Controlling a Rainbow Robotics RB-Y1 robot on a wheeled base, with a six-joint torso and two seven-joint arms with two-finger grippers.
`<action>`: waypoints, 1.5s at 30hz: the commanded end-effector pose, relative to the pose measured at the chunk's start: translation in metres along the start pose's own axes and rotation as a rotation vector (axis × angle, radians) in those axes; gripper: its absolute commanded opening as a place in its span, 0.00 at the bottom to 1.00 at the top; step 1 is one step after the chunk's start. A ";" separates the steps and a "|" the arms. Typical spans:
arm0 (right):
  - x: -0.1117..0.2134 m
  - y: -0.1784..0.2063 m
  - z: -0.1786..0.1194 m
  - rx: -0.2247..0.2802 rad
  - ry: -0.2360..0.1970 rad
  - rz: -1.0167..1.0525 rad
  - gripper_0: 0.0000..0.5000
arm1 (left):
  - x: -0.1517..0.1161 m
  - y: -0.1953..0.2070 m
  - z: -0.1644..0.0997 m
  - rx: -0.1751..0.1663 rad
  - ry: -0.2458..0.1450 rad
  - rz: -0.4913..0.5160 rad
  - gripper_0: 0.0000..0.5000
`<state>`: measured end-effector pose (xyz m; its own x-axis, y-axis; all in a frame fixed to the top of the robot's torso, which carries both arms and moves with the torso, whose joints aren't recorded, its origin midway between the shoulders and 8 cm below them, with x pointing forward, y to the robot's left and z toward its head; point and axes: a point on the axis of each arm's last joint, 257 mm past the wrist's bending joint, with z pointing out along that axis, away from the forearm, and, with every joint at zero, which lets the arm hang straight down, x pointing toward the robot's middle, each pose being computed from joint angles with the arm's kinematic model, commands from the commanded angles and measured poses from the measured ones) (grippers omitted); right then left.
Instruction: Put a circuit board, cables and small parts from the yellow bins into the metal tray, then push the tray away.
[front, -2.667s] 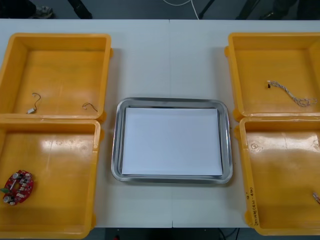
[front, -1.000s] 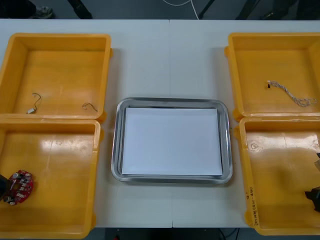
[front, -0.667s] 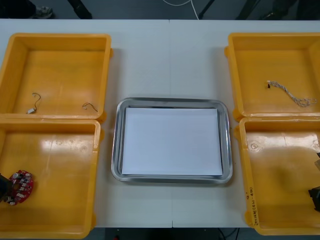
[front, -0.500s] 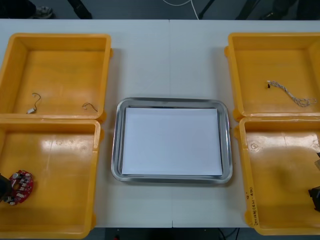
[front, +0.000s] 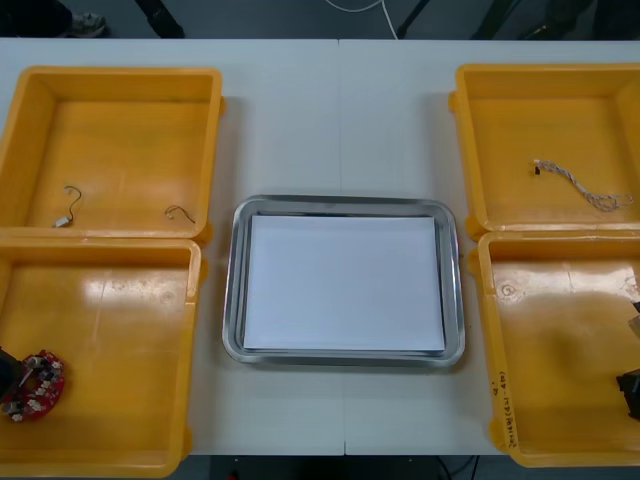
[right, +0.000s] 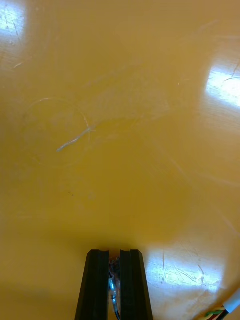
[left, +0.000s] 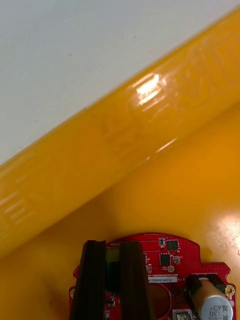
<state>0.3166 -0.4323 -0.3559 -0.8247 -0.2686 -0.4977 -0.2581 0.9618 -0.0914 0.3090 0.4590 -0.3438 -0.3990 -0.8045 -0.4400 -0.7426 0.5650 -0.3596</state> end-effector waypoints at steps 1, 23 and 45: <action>-0.023 -0.006 -0.002 0.013 -0.016 -0.011 0.00 | 0.005 -0.001 -0.007 -0.015 0.021 -0.036 0.00; -0.047 -0.007 -0.057 0.025 0.106 -0.045 0.00 | -0.045 -0.046 -0.093 -0.076 0.016 0.115 0.00; -0.106 0.037 -0.099 0.012 0.094 0.113 0.00 | -0.026 -0.132 -0.151 0.061 0.092 0.546 0.00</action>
<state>0.3305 -0.3849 -0.2453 -0.9121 -0.1955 -0.3605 -0.1828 0.9807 -0.0693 0.3235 0.3953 -0.1861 -0.7531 -0.4766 -0.4535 -0.4518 0.8758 -0.1700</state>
